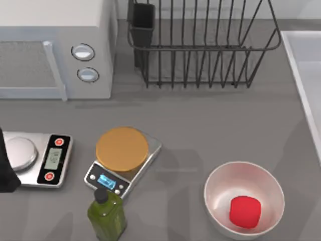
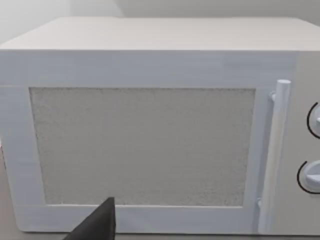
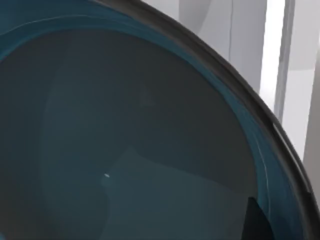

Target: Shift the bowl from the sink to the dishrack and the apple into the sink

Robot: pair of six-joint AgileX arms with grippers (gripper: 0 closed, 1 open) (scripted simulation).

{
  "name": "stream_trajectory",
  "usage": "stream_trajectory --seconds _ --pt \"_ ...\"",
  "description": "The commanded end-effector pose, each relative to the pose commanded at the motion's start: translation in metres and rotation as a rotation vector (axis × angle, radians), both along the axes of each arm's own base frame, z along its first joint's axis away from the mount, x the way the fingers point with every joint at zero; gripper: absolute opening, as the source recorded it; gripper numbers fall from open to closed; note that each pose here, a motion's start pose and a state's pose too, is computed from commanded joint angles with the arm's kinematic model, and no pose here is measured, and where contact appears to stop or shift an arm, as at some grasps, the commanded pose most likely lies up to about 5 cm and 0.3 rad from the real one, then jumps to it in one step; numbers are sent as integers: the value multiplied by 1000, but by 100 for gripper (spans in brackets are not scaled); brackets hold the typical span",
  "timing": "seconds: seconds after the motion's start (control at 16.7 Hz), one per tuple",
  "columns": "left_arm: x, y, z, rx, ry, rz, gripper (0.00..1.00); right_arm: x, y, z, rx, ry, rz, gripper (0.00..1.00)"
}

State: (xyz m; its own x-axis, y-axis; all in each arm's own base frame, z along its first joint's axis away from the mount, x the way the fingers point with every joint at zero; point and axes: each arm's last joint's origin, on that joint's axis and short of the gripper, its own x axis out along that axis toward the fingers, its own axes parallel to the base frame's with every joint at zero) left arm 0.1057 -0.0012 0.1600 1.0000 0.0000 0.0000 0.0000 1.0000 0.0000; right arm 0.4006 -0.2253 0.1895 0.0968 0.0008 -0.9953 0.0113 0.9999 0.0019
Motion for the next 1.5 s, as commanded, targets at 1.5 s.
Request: stream_trajectory --seconds 1.5 --pt "0 0 0 0 0 0 100 -143 85 169 -257 -142 83 0"
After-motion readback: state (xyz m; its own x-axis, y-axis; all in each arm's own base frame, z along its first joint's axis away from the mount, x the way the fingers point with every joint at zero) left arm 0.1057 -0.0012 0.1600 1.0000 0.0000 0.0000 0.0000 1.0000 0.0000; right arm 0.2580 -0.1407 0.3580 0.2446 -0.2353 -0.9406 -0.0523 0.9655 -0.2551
